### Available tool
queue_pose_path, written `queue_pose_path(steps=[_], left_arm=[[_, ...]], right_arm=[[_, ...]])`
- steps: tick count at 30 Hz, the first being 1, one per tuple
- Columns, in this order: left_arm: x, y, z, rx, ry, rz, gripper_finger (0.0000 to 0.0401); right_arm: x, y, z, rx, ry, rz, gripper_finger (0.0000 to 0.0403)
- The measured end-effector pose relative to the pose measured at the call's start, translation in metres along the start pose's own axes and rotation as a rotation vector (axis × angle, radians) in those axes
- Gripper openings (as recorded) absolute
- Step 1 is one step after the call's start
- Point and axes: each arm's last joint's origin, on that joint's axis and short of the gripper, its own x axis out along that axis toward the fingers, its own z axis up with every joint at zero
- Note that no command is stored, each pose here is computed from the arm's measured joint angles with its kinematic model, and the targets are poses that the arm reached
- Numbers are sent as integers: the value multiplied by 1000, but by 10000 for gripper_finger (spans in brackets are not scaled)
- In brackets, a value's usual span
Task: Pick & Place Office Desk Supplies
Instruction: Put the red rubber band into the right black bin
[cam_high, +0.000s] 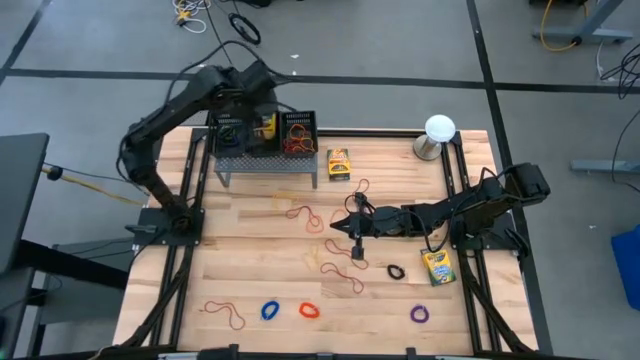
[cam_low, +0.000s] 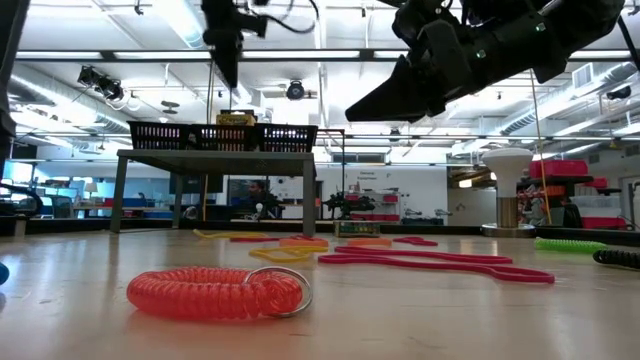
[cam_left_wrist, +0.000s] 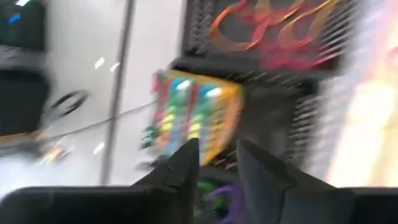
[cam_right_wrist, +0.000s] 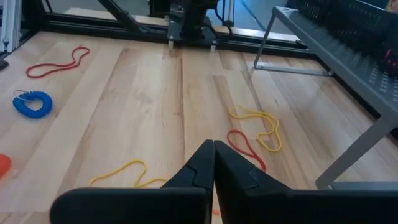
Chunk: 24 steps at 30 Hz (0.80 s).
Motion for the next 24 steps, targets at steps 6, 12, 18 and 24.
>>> queue_pose_path(steps=[6, 12, 18, 24], left_arm=[[-16, -34, -14, -26, -295, -112, 47], [4, -97, -39, -6, -554, -143, 13], [39, -171, -62, -32, -815, -263, 10], [95, -235, -89, -100, -847, -258, 10]], right_arm=[[-1, -2, -6, -28, 2, -18, 10], [-7, -2, -24, 21, 3, -30, 4], [-15, 9, -39, 69, 44, -69, 6], [-23, 27, -45, 84, 53, -68, 6]])
